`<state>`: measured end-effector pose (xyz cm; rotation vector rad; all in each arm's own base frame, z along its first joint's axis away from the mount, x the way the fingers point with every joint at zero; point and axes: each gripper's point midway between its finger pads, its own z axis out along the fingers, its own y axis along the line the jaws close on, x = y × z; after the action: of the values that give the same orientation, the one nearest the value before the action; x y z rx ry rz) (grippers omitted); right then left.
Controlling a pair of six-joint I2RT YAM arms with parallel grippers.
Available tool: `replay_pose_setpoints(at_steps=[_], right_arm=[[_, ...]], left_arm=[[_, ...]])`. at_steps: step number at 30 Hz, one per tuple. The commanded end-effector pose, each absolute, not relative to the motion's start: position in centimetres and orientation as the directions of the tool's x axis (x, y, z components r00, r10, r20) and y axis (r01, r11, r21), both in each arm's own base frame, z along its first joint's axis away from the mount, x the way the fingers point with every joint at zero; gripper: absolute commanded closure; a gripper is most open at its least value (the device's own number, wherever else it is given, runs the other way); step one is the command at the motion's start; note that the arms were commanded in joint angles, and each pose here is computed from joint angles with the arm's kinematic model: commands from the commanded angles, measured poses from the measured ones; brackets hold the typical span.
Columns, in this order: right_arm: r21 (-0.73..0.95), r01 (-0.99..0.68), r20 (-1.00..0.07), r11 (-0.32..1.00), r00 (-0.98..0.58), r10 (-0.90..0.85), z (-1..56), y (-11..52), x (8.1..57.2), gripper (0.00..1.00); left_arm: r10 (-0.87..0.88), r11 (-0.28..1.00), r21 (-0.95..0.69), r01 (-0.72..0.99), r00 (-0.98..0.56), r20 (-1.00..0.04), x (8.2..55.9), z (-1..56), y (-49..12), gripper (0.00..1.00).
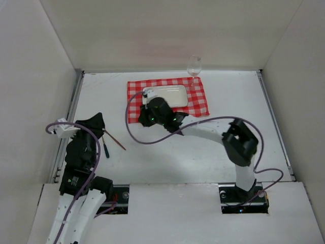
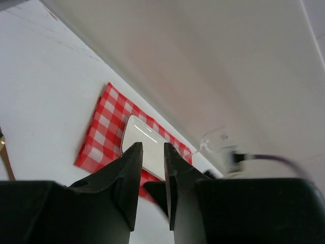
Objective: Set the dinner table for one person
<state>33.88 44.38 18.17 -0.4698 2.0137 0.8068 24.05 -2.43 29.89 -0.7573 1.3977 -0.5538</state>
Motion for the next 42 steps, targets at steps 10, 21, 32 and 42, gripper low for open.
replay_pose_setpoints(at_steps=[10, 21, 32, 42], right_arm=[[0.198, -0.724, -0.888, 0.661, -0.418, -0.191, 11.4, 57.2, 28.5, 0.52], [0.183, -0.615, -0.909, 0.767, -0.402, -0.105, 14.4, 48.9, 27.1, 0.58], [0.296, -0.505, -0.885, 0.811, -0.463, 0.035, 17.2, 34.9, 22.6, 0.63], [0.313, -0.546, -0.888, 0.777, -0.459, 0.034, 16.8, 33.0, 21.4, 0.60]], left_arm=[[-0.743, 0.621, -0.767, -0.162, 0.189, -0.642, 20.1, 33.1, 0.7, 0.60], [-0.688, 0.658, -0.643, -0.393, 0.035, -0.725, 21.5, 24.8, 1.4, 0.66], [-0.726, 0.634, -0.391, -0.668, -0.339, -0.598, 25.5, 9.1, -0.6, 0.74], [-0.754, 0.611, -0.323, -0.723, -0.407, -0.516, 25.9, 3.6, -1.8, 0.71]])
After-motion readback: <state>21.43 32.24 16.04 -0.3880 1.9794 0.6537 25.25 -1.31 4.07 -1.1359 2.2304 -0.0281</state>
